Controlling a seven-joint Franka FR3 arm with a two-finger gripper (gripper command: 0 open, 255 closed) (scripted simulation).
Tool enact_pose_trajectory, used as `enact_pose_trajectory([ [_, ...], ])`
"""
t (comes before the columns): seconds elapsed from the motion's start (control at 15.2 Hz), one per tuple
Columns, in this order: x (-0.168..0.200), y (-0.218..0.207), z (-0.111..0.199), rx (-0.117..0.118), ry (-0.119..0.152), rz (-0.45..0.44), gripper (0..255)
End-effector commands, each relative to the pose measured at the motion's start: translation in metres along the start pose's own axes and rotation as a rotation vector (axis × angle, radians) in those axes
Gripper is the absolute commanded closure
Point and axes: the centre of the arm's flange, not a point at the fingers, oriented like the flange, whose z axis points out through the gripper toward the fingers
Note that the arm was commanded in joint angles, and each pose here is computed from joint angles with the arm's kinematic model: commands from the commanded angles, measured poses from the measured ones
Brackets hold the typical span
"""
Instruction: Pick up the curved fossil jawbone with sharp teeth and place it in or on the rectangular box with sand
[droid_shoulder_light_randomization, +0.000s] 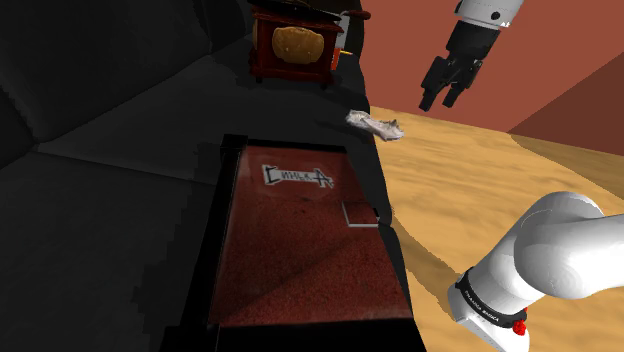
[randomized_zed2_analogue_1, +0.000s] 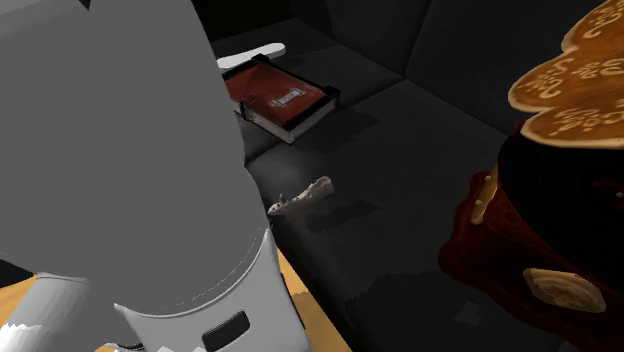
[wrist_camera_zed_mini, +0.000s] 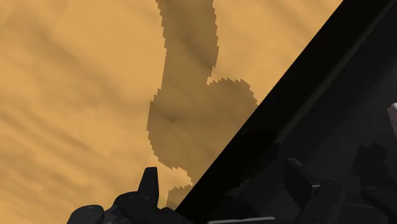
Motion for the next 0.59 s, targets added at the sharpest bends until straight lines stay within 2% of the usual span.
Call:
enact_pose_trajectory([
  [0.0, 0.000, 0.000, 0.000, 0.000, 0.000, 0.000, 0],
  [0.53, -0.013, -0.124, -0.015, -0.134, 0.067, -0.197, 0],
])
